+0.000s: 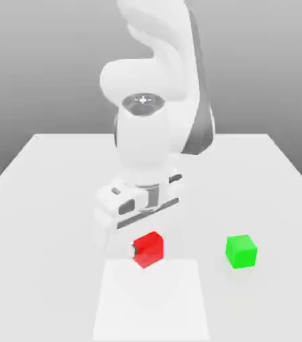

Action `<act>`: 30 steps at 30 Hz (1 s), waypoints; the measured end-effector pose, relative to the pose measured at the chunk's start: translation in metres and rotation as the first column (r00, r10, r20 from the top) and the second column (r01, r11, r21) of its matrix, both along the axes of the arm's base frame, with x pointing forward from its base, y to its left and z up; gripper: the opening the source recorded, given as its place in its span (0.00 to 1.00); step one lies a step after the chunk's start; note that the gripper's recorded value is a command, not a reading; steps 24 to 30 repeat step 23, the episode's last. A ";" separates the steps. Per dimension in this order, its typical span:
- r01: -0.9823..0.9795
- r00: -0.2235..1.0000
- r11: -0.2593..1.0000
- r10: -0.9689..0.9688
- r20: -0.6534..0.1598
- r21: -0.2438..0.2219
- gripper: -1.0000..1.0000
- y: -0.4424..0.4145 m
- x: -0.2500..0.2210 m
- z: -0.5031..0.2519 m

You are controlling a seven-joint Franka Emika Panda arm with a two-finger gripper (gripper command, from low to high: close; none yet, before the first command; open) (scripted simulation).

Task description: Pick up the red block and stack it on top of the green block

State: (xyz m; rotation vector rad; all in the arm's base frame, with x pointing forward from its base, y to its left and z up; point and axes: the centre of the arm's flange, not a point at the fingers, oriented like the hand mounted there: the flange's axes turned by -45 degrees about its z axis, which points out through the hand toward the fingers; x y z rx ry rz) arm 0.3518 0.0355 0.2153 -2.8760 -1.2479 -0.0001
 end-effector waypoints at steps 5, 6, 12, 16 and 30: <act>-0.380 0.925 0.925 0.380 0.000 0.003 0.00 0.107 -0.031 0.020; -0.455 0.891 0.891 0.455 0.001 0.000 0.00 0.128 -0.042 0.024; -0.588 0.809 0.809 0.588 0.001 -0.005 0.00 0.167 -0.064 -0.006; -0.588 0.809 0.809 0.588 0.001 -0.006 1.00 0.165 -0.065 -0.031; -0.591 0.807 0.807 0.591 0.002 -0.006 1.00 0.167 -0.065 -0.026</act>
